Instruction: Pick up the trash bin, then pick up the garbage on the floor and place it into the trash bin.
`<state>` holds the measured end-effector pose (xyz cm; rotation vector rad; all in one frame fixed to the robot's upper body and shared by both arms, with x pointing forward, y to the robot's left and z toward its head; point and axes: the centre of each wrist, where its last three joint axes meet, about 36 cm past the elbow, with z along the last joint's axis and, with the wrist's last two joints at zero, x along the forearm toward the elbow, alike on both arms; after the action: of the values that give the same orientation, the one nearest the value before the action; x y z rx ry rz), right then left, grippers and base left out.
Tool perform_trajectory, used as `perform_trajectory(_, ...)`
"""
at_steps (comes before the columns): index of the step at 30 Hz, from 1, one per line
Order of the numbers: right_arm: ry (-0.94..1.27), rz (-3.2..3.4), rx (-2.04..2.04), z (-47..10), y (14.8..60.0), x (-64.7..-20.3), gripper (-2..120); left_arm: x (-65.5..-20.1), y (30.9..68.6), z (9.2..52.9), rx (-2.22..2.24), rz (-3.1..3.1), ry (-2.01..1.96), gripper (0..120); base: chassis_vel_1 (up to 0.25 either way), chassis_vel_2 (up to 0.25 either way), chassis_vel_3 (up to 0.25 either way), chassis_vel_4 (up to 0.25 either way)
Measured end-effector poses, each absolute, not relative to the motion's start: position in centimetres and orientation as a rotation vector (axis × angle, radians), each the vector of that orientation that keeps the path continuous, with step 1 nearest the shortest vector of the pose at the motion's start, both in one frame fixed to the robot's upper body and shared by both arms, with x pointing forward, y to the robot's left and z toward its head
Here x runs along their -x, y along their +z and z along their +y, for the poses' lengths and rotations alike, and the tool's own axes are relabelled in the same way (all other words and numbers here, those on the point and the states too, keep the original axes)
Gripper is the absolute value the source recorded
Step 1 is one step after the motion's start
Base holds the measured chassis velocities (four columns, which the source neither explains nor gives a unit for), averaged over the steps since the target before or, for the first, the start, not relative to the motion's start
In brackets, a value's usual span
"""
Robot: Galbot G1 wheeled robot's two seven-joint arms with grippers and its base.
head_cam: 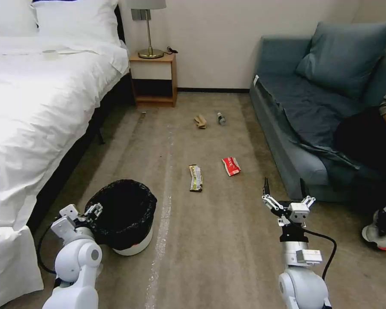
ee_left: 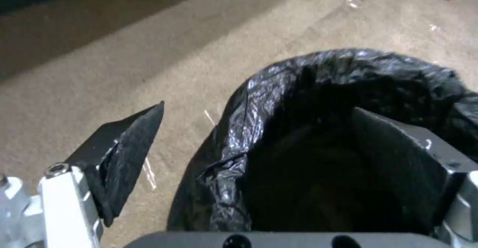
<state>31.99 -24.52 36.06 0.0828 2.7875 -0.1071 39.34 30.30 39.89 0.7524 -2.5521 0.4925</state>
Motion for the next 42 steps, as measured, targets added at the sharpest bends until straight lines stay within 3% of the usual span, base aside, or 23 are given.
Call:
perform_trajectory(6,-0.113,2.784,-0.085,-24.7,36.0,-31.7,100,-40.7,38.5,30.9,-0.772,-2.480,0.547,98,0.000,0.000,0.000,0.000)
perform_trajectory(8,-0.113,2.781,-0.087,-24.7,36.0,-31.7,100,-40.8,38.1,31.0,-0.749,-2.448,0.571,86,0.000,0.000,0.000,0.000)
perform_trajectory(12,-0.110,2.779,-0.087,-24.6,36.0,-31.7,100,-40.9,37.8,31.1,-0.739,-2.436,0.592,78,0.000,0.000,0.000,0.000)
perform_trajectory(14,-0.105,2.774,-0.086,-24.5,36.0,-31.7,100,-40.9,37.6,31.2,-0.717,-2.431,0.614,65,0.000,0.000,0.000,0.000)
perform_trajectory(21,-0.101,2.771,-0.084,-24.4,35.9,-31.8,100,-40.7,37.4,31.2,-0.710,-2.426,0.619,46,0.000,0.000,0.000,0.000)
perform_trajectory(26,-0.093,2.772,-0.080,-24.2,35.8,-31.9,100,-40.3,37.6,31.1,-0.713,-2.428,0.617,22,0.000,0.000,0.000,0.000)
perform_trajectory(32,-0.088,2.773,-0.075,-24.0,35.7,-31.9,100,-39.9,37.7,30.9,-0.709,-2.429,0.616,4,0.000,0.000,0.000,0.000)
perform_trajectory(42,-0.089,2.769,-0.073,-24.0,35.8,-32.0,100,-39.3,38.0,30.7,-0.711,-2.442,0.610,4,0.000,0.000,0.000,0.000)
